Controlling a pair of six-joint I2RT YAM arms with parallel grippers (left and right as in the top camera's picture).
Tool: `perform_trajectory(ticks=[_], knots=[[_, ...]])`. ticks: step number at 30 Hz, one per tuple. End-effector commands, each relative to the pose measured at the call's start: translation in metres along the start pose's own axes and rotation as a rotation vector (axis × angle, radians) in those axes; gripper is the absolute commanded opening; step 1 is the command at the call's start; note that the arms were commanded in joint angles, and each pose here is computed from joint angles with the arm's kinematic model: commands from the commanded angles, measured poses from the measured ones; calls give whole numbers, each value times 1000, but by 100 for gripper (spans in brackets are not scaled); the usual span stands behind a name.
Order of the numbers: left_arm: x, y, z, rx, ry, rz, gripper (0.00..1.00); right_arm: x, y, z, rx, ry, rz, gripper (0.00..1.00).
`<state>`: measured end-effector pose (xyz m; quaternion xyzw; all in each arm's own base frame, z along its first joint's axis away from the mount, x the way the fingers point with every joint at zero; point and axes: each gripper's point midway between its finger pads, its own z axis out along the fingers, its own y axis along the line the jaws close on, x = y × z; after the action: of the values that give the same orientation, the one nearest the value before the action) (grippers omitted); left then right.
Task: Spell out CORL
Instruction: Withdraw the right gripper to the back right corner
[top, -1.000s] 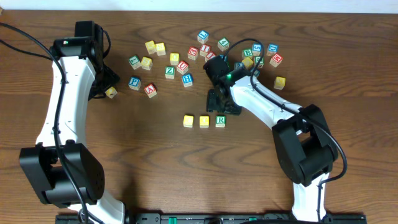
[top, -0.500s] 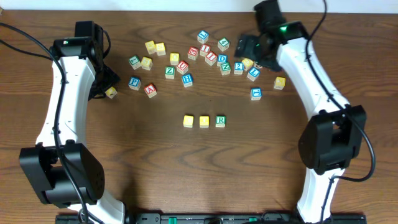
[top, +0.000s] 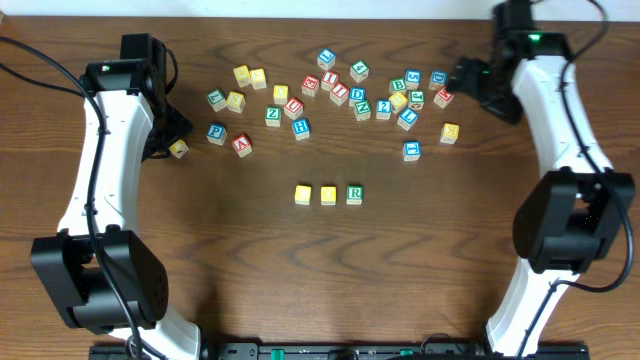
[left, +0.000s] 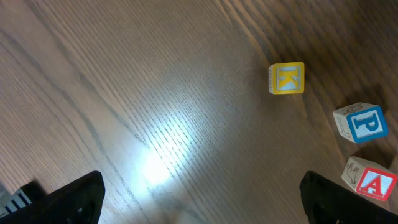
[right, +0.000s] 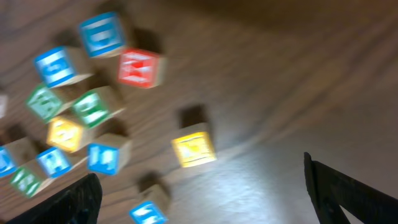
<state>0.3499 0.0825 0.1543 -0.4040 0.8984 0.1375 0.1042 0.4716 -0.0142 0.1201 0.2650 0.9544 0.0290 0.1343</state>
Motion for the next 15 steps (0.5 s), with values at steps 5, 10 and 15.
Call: perform_trajectory(ticks=[5, 10, 15], knots=[[1, 4, 5, -31, 2, -4, 99, 9, -5, -3, -4, 50, -3, 99], [1, 4, 5, -31, 2, -4, 99, -3, 39, -3, -106, -44, -58, 99], [1, 4, 5, -31, 2, -5, 99, -20, 107, -15, -256, -210, -145, 99]])
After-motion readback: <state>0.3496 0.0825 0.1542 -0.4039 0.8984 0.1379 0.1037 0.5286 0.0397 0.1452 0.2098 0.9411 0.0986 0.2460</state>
